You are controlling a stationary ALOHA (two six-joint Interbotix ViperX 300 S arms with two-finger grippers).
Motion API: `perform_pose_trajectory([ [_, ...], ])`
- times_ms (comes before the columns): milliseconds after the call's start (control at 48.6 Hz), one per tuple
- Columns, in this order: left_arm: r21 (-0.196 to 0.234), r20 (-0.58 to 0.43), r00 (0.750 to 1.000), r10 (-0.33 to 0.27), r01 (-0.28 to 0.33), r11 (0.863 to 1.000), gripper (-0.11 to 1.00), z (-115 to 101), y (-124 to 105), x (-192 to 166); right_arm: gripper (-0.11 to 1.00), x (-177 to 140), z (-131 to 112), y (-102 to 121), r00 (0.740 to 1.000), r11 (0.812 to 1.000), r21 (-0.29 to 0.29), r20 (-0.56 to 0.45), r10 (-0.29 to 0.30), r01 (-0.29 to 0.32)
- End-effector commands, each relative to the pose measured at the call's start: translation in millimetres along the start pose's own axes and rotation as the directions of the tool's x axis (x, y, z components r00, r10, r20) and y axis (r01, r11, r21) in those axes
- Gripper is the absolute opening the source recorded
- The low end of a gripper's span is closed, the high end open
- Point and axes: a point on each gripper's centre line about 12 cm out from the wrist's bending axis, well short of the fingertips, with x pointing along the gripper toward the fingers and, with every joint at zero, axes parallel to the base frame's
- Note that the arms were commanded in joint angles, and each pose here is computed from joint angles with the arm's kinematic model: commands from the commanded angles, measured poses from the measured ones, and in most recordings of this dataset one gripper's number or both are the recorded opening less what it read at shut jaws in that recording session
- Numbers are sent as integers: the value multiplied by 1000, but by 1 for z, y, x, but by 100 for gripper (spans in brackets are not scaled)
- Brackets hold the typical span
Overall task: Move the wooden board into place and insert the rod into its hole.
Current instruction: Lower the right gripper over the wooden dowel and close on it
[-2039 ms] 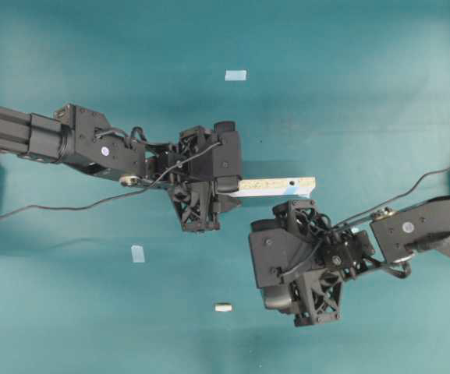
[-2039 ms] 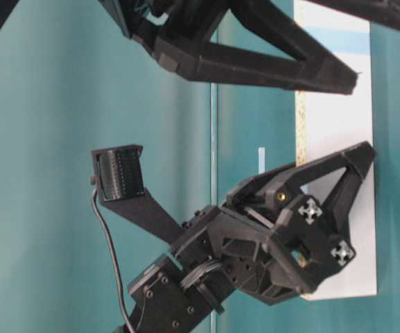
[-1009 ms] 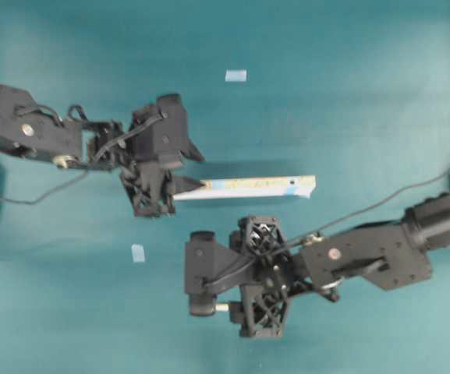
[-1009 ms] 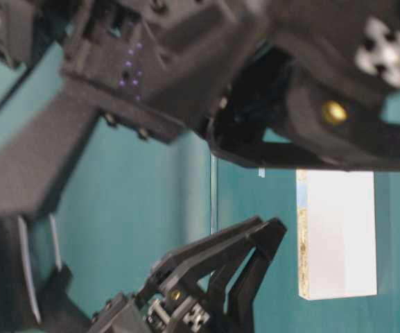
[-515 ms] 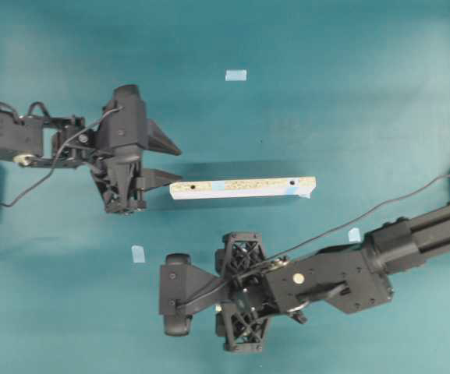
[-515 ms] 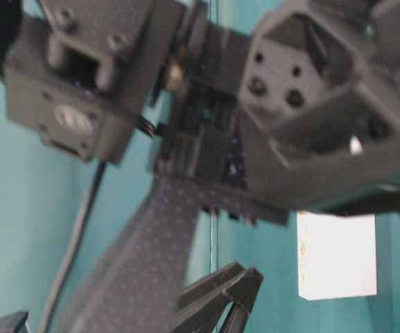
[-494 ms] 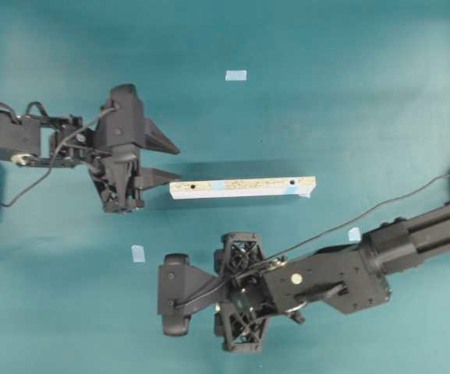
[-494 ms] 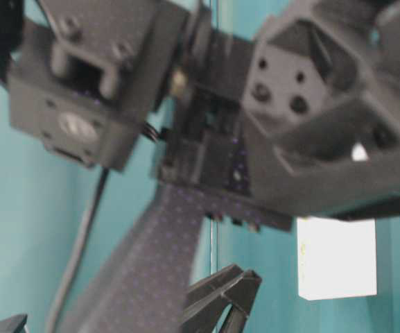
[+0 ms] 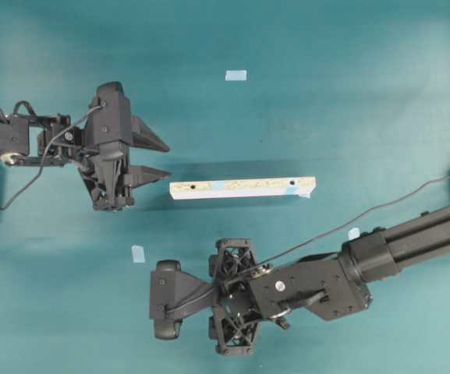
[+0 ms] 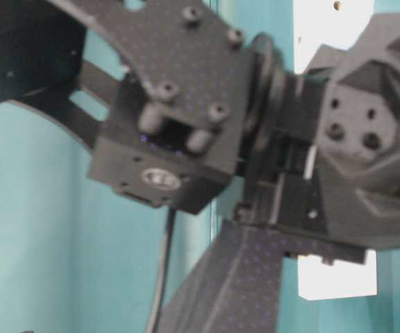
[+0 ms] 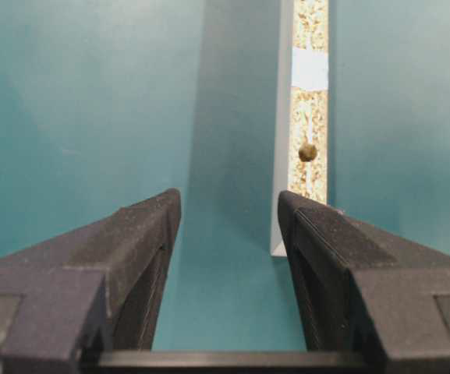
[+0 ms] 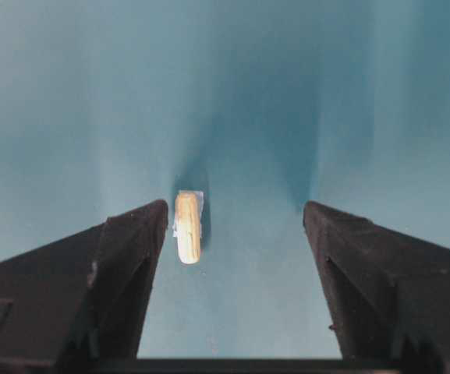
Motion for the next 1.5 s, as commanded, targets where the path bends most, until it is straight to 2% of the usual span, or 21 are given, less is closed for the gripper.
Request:
perform_pose_trajectory([
  [0, 0, 35, 999, 3, -3, 1000, 52, 9, 1, -4, 76, -14, 9, 11, 999, 999, -9, 41, 31, -31],
  [227, 0, 28, 1000, 3, -3, 1000, 52, 6, 1, -4, 74, -12, 7, 14, 999, 999, -15, 41, 35, -34],
  [309, 2, 29, 1000, 3, -3, 1000, 52, 6, 1, -4, 65, -12, 8, 16, 998, 999, -17, 51, 42, -42],
  [391, 0, 25, 1000, 3, -3, 1000, 52, 5, 1, -4, 52, -12, 10, 17, 997, 999, -16, 64, 51, -50],
  [432, 2, 26, 1000, 3, -3, 1000, 53, 5, 1, -3, 50, -12, 10, 17, 996, 998, -16, 67, 54, -53],
  [1009, 0, 20, 1000, 3, -3, 1000, 52, 4, 1, -2, 46, -5, 8, 17, 997, 999, -21, 65, 52, -50],
  [1236, 0, 20, 1000, 3, -3, 1000, 52, 4, 1, -2, 26, -5, 8, 17, 997, 998, -24, 66, 51, -50],
  [1483, 2, 20, 1000, 3, -3, 1000, 52, 4, 1, -2, 15, -5, 7, 18, 997, 998, -29, 64, 51, -50],
])
